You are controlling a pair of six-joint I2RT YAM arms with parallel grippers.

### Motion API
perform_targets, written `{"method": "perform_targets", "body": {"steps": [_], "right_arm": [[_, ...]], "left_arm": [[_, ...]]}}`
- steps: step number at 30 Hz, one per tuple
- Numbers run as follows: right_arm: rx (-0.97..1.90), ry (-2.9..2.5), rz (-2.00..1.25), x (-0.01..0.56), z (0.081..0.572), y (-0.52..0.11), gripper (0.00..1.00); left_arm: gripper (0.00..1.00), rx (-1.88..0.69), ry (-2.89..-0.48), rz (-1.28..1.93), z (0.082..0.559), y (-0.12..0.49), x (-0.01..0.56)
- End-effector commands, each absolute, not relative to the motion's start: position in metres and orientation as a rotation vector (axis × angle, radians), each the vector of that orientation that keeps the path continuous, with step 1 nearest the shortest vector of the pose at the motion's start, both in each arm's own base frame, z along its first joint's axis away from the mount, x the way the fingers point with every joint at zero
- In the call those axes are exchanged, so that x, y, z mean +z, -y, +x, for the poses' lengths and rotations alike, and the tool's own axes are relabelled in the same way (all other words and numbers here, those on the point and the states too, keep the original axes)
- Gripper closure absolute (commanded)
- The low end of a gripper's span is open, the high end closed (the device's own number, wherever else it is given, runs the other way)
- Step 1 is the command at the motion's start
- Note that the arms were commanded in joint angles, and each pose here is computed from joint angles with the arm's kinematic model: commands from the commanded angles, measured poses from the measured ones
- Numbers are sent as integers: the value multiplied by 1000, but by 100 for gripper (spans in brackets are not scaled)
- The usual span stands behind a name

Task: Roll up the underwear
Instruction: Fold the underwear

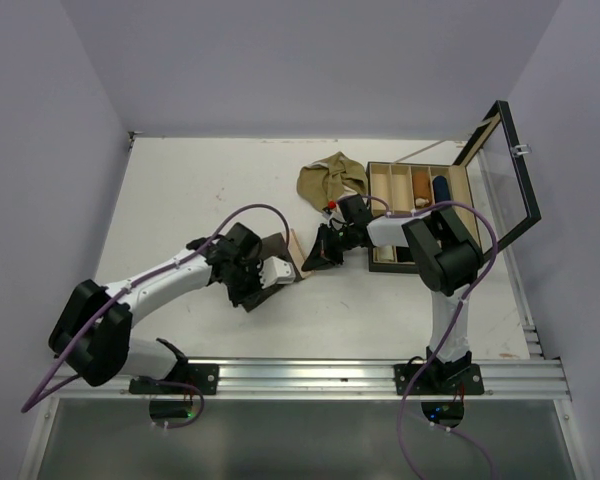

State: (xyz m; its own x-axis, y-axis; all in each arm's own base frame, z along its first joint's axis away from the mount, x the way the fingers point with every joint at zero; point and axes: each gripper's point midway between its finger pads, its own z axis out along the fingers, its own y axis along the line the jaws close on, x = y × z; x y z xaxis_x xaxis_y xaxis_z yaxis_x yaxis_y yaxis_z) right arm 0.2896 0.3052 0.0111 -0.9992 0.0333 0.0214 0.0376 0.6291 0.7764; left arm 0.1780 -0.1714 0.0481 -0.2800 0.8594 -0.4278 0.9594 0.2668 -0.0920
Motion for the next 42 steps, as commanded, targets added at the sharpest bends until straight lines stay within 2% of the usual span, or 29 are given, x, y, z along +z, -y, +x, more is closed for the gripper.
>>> {"method": "perform_targets", "body": {"steps": [1,7,20,26,42], "right_arm": [[-954,2921,-176,-56,270,-267,100],[-948,2924,-181,-56,271,-264,100],[-946,2921,-172,-57,269,-264,100],[-944,2921,-164,-56,269,-264,100],[-963,2960,127,-33,268,-255,100]], "left_arm": [[100,-539,-2218,1715,176,180,38],[100,-531,-2248,1761,171,173,21],[100,-419,-2210,1729,180,165,33],[100,-414,-2233,1760,181,164,22],[100,-342,-2311,1950,156,128,-23]]}}
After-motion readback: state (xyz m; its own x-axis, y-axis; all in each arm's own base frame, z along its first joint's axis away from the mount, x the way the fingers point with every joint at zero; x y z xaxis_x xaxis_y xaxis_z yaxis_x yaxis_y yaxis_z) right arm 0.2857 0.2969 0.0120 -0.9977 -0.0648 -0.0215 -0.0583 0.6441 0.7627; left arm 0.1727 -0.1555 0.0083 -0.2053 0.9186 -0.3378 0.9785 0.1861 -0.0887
